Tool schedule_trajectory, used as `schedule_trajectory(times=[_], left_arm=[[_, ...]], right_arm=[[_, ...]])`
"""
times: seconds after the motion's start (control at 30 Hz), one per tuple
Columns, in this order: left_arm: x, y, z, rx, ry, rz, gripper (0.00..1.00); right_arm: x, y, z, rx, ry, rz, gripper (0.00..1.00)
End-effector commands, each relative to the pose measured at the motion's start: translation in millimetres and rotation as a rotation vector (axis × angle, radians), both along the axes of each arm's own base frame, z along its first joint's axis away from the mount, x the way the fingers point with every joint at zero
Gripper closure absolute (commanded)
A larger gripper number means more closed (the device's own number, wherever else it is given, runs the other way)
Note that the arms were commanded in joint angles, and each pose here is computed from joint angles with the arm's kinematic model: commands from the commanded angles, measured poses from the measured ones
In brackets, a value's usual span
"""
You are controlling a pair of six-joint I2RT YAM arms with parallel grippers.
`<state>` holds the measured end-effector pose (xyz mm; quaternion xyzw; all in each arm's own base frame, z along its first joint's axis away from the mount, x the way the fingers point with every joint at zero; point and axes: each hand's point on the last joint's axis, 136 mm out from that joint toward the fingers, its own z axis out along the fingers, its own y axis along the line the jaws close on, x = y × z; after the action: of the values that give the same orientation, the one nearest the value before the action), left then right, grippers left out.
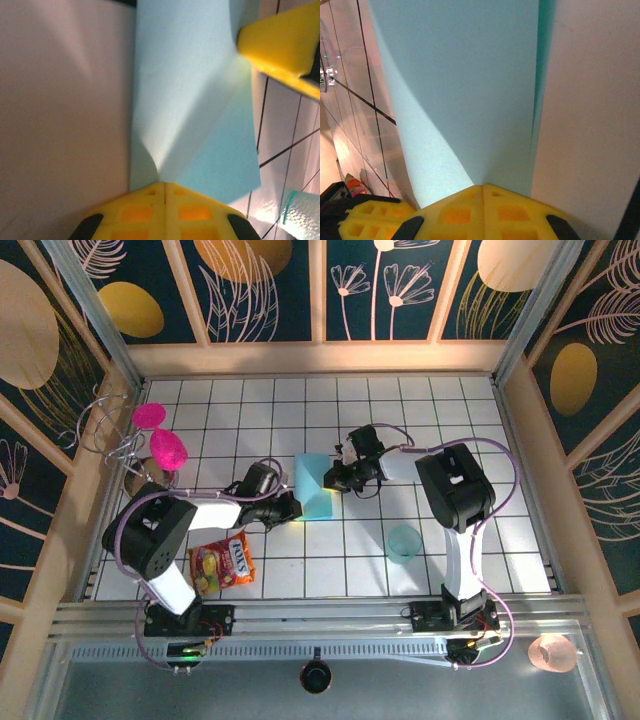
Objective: Fold a paper plane with a square sheet of paper (pick it up from the middle)
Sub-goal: First fold the square sheet of paper in half at the center of the table.
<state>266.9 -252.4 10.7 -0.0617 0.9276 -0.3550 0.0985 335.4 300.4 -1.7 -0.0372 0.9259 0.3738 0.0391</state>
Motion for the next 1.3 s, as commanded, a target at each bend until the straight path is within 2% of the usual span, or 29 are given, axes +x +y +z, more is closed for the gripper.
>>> schedule_trajectory(times=[0.0, 0.17, 0.27, 0.4, 0.57, 0.7, 0.8, 0.87, 0.93, 1.1, 1.27], left_arm=[[-61.5, 40.3, -36.0, 0.188, 0.194, -0.074, 1.00], [-57.5, 41.1, -25.3, 0.213, 0.154, -0.117, 1.00], [-43.1, 35.8, -11.0, 0.208, 0.096, -0.111, 1.00], [-10.2, 25.7, 26.7, 0.159, -0.051, -0.048, 1.00], [25.8, 9.7, 67.2, 0.052, -0.181, 0.054, 0.99], [47.3, -2.2, 82.5, -0.027, -0.235, 0.109, 0.93], [64.2, -11.5, 89.3, -0.062, -0.261, 0.133, 0.88], [72.1, -20.5, 93.2, -0.097, -0.266, 0.128, 0.88], [80.7, -25.5, 92.6, -0.102, -0.269, 0.135, 0.86], [99.6, -22.6, 83.6, -0.118, -0.268, 0.176, 0.87], [111.5, -28.2, 63.4, -0.127, -0.218, 0.139, 0.88]], right_arm=[[-66.8, -144.0, -145.0, -0.692, 0.219, -0.115, 1.00], [-56.4, -140.1, -136.5, -0.688, 0.187, -0.124, 1.00], [-46.6, -133.0, -124.9, -0.665, 0.152, -0.127, 1.00], [-23.5, -103.3, -95.3, -0.547, 0.068, -0.086, 1.00], [16.3, -43.7, -25.6, -0.295, -0.100, 0.014, 1.00], [43.4, -7.0, 52.7, -0.101, -0.272, 0.072, 0.99], [50.1, 8.0, 102.4, 0.018, -0.348, 0.073, 0.97], [47.5, 11.9, 119.6, 0.084, -0.358, 0.063, 0.95], [42.5, 10.2, 121.0, 0.106, -0.341, 0.035, 0.95], [31.6, -6.0, 96.2, 0.060, -0.271, -0.063, 0.96], [15.2, 1.8, 84.6, 0.078, -0.224, -0.044, 0.98]])
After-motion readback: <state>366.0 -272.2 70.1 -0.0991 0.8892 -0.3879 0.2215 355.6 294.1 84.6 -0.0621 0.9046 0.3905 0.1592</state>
